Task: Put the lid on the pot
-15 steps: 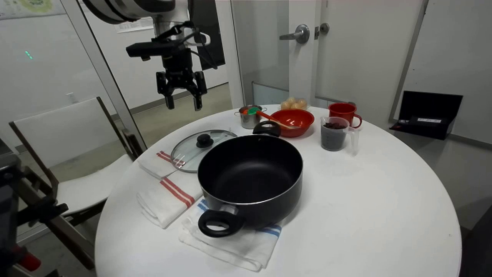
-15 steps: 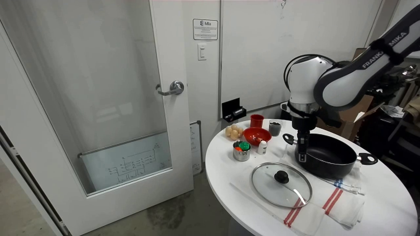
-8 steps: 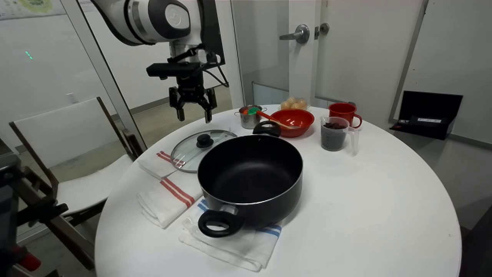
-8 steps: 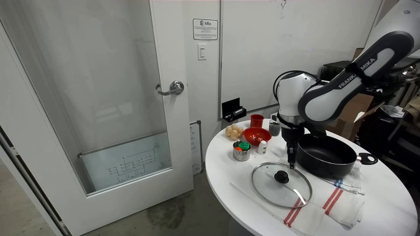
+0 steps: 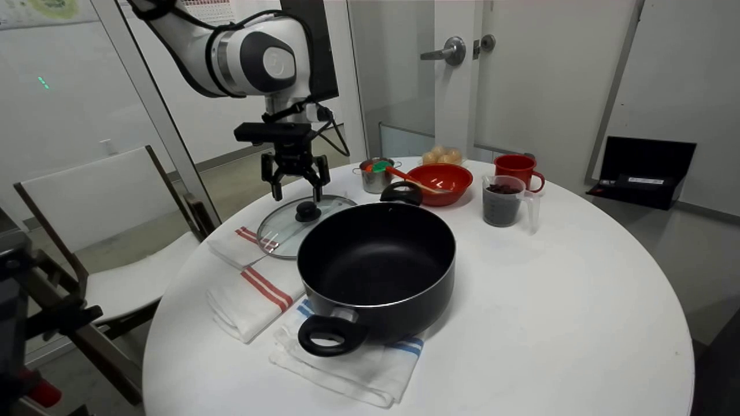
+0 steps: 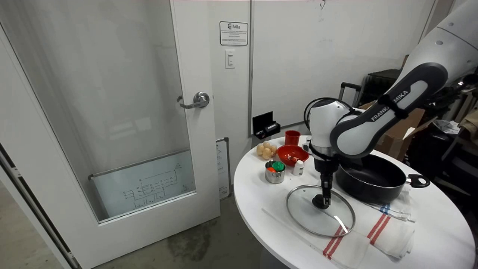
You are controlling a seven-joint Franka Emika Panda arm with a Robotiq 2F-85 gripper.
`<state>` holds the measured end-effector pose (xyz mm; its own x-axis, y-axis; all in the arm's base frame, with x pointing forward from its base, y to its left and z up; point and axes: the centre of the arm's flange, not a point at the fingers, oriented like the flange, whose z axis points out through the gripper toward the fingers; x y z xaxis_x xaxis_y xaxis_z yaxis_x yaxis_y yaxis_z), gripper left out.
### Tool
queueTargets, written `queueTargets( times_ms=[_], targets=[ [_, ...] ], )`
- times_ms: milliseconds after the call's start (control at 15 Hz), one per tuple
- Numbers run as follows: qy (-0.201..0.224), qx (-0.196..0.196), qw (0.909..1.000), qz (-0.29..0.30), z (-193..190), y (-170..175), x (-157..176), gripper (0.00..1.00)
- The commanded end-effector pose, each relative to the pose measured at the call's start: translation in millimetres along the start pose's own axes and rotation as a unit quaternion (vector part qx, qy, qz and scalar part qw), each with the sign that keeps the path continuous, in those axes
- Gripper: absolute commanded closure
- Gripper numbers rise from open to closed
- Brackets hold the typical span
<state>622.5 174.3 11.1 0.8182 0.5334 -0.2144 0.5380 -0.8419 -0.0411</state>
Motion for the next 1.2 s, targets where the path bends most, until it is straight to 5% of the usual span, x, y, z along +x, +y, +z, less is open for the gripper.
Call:
queueTargets(
  times_ms=[0,533,600,1133],
  targets=[
    [-0.008,-0.005,0.9997,-0.022,18.0,0.9,19.5,0.0],
    [-0.001,-0.005,0.9995,-0.033,27.4,1.9,29.3,0.0],
    [0.0,-0.005,0.9995,-0.033,27.5,2.6,30.1,0.22],
    [0.008,-0.007,0.9995,-0.03,18.5,11.1,32.6,0.75]
  ],
)
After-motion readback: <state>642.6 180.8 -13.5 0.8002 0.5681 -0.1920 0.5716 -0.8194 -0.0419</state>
